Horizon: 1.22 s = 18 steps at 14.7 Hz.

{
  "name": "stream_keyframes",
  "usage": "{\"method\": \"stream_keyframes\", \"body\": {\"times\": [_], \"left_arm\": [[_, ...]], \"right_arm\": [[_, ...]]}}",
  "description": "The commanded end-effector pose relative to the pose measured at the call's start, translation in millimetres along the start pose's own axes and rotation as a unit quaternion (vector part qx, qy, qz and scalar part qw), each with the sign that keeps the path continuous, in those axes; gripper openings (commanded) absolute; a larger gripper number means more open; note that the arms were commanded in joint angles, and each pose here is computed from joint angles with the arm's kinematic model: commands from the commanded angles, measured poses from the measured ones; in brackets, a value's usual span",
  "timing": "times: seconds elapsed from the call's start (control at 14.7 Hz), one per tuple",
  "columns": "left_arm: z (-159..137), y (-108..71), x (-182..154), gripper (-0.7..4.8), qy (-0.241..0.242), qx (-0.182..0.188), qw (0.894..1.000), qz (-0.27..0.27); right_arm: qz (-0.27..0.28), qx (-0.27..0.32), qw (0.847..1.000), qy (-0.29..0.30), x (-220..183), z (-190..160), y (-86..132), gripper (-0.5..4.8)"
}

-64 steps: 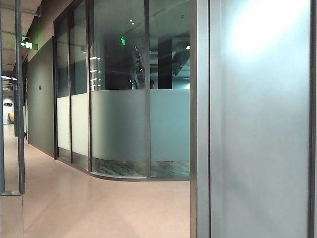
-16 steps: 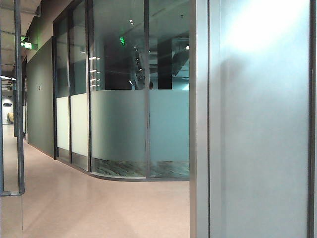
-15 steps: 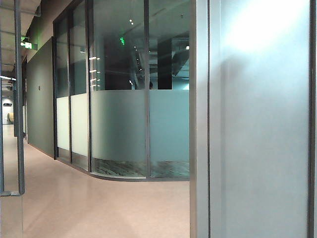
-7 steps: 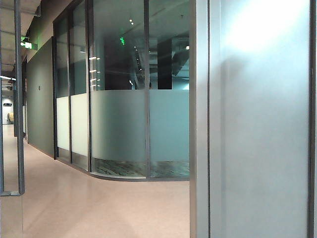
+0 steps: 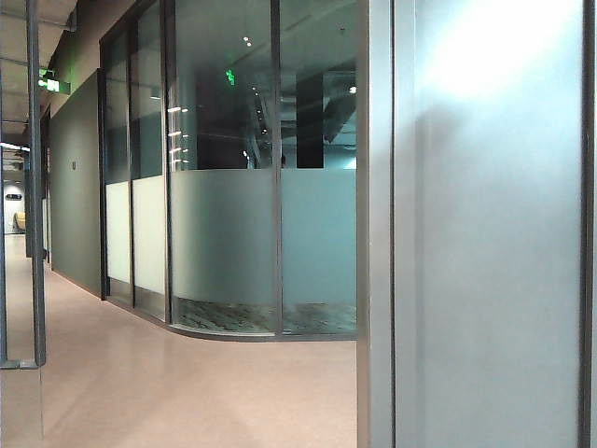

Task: Raise the arm to find the leftmost switch on the wall and turn on the lights.

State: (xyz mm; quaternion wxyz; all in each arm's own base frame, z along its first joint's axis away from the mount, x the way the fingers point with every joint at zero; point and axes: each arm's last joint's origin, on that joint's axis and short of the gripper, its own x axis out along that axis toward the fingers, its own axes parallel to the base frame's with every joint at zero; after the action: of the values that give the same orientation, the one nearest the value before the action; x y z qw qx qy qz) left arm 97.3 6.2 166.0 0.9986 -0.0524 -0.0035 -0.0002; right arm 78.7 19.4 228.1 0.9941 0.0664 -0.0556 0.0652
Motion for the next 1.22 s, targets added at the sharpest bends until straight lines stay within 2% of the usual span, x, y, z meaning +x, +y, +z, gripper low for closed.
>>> {"method": "stream_keyframes", "body": {"times": [0.07, 1.22], "left_arm": [[1.9, 0.3, -0.2, -0.04, -0.009, 0.002, 1.0, 0.011], [3.9, -3.5, 0.0, -0.04, -0.021, 0.0, 1.0, 0.014]], "right_arm": [[0.0, 0.0, 1.0, -0.01, -0.5, 3.1, 0.2, -0.01], [0.0, 0.001, 1.0, -0.011, -0.8, 3.3, 0.2, -0.01]]}}
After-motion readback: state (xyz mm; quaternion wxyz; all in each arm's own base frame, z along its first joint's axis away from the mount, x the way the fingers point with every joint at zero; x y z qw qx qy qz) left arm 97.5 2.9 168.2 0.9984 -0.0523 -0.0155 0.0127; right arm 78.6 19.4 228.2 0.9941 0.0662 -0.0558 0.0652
